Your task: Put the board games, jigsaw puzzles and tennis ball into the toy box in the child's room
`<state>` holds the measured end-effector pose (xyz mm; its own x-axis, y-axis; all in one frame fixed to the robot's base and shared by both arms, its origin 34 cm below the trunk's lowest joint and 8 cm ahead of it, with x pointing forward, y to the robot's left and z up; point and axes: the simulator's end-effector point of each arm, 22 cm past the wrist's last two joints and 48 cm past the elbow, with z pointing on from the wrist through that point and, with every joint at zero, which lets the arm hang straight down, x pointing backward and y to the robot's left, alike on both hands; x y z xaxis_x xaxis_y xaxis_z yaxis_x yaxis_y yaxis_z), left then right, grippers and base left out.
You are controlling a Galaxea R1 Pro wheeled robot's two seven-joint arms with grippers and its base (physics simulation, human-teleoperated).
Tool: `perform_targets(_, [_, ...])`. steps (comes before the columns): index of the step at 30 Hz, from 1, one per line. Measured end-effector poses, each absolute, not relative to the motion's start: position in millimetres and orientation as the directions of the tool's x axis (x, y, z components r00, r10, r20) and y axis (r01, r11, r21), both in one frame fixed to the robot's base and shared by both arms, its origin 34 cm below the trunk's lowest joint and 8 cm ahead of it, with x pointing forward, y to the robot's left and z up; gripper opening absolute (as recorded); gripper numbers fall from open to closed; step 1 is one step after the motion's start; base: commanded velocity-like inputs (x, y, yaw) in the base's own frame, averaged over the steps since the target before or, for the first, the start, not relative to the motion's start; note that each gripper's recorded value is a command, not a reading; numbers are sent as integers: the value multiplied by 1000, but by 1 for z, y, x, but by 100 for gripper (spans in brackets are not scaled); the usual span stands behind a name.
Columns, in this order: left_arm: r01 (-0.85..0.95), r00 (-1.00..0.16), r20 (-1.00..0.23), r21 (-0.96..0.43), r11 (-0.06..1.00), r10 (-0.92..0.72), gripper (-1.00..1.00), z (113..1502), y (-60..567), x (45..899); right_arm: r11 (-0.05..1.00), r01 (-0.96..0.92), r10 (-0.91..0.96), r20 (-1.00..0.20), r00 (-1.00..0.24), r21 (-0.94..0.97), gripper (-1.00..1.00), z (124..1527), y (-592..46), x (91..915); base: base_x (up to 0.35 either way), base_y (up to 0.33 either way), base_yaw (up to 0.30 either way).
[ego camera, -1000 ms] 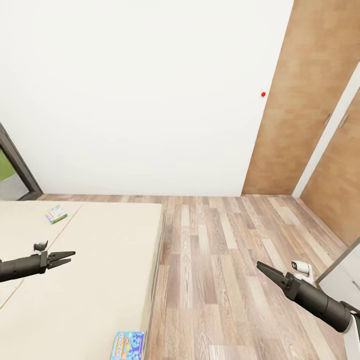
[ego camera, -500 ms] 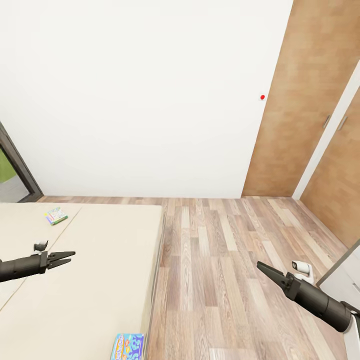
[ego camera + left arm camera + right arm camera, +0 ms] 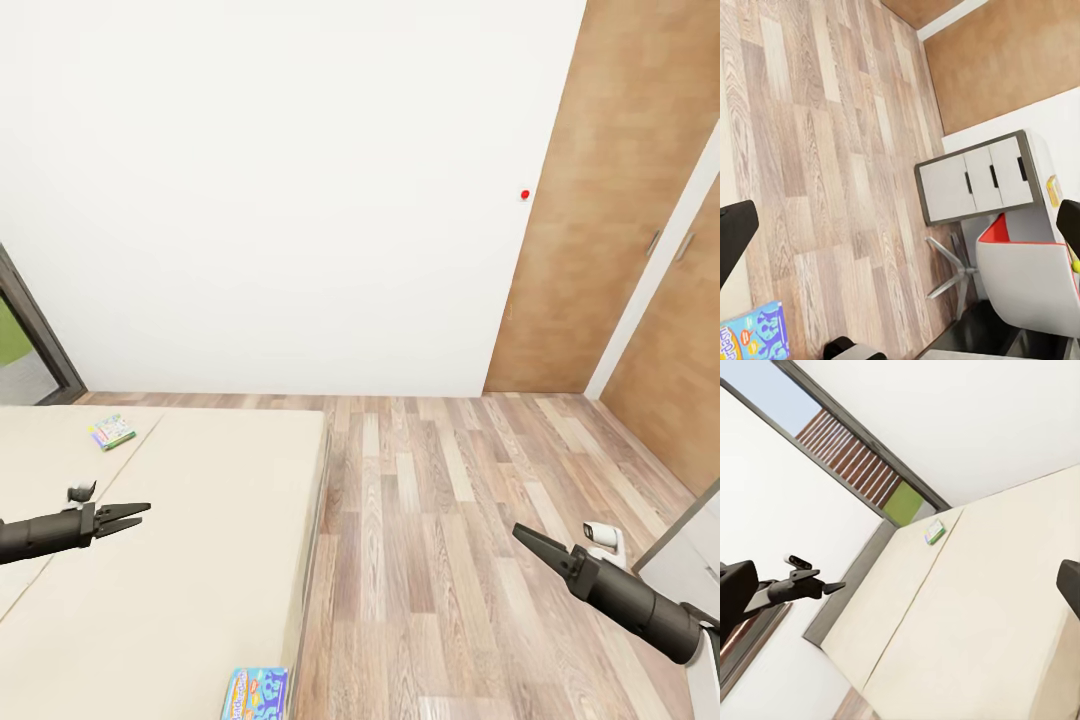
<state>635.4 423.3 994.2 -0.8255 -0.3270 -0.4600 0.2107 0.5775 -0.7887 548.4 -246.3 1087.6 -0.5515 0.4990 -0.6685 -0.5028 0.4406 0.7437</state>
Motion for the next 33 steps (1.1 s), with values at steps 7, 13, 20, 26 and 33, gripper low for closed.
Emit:
perform_targets(7, [211,-826,-460,-789,577,-327,100,994,423,635,438,-504,500,-668,-552,744,100,1088,-246,548,0,0,0])
perform_targets(13, [212,-823,-462,-790,575,-331,100,996,424,636,438,-505,500,-668,-551,744,100,1088,-245,548,0,0,105])
perform_targets(20, [216,-820,-466,-789,575,-332,100,998,424,636,438,-507,499,-670,-550,743,100,1089,-244,548,24,-45,246])
perform_targets(26, [215,-820,-466,-790,574,-333,100,999,424,636,439,-507,499,-670,-549,742,100,1090,-244,548,60,-112,269])
perform_targets(33, [216,-819,-467,-790,574,-334,100,1000,424,636,439,-508,499,-671,-549,741,100,1090,-244,548,11,-19,216])
